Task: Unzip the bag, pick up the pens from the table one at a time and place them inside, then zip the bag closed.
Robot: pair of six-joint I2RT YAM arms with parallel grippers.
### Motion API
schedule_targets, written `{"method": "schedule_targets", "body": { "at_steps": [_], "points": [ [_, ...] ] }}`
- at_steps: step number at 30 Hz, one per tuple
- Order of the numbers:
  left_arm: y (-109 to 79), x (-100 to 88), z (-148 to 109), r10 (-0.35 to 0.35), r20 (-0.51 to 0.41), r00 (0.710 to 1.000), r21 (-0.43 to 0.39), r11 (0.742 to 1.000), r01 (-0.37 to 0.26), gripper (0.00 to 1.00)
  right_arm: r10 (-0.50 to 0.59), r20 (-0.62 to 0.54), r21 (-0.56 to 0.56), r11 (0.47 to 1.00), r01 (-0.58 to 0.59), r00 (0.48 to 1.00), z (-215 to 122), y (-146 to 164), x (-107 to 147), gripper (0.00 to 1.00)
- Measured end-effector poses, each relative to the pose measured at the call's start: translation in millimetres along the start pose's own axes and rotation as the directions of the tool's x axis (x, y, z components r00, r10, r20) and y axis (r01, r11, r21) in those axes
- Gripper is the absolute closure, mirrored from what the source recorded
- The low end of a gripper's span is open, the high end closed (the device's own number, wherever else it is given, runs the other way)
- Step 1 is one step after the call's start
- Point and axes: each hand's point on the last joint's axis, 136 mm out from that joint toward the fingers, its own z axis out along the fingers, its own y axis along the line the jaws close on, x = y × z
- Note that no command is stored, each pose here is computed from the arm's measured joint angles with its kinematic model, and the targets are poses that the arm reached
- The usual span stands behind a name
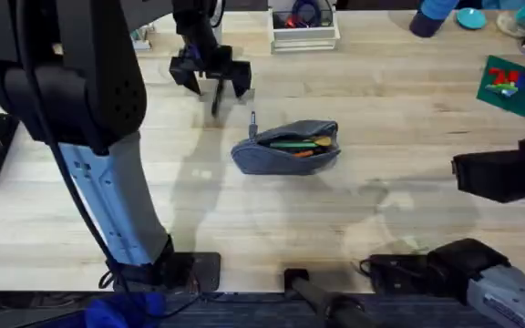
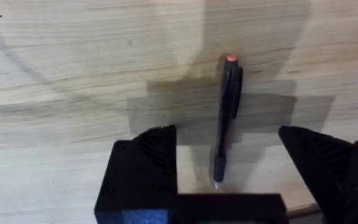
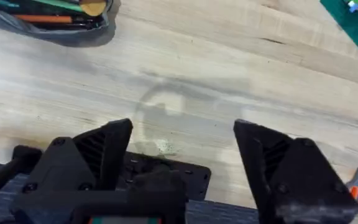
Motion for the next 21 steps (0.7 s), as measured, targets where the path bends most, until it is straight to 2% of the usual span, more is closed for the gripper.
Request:
{"method": "schedule_targets", "body": {
  "at_steps": [21],
  "points": [
    [-0.4,-6.3,5.8,0.0,0.021,1.0,0.002,1.0,0.0,0.007,0.0,0.0,0.0,1.0,0.0,1.0,0.0,0.0,0.0,0.002]
  ]
}}
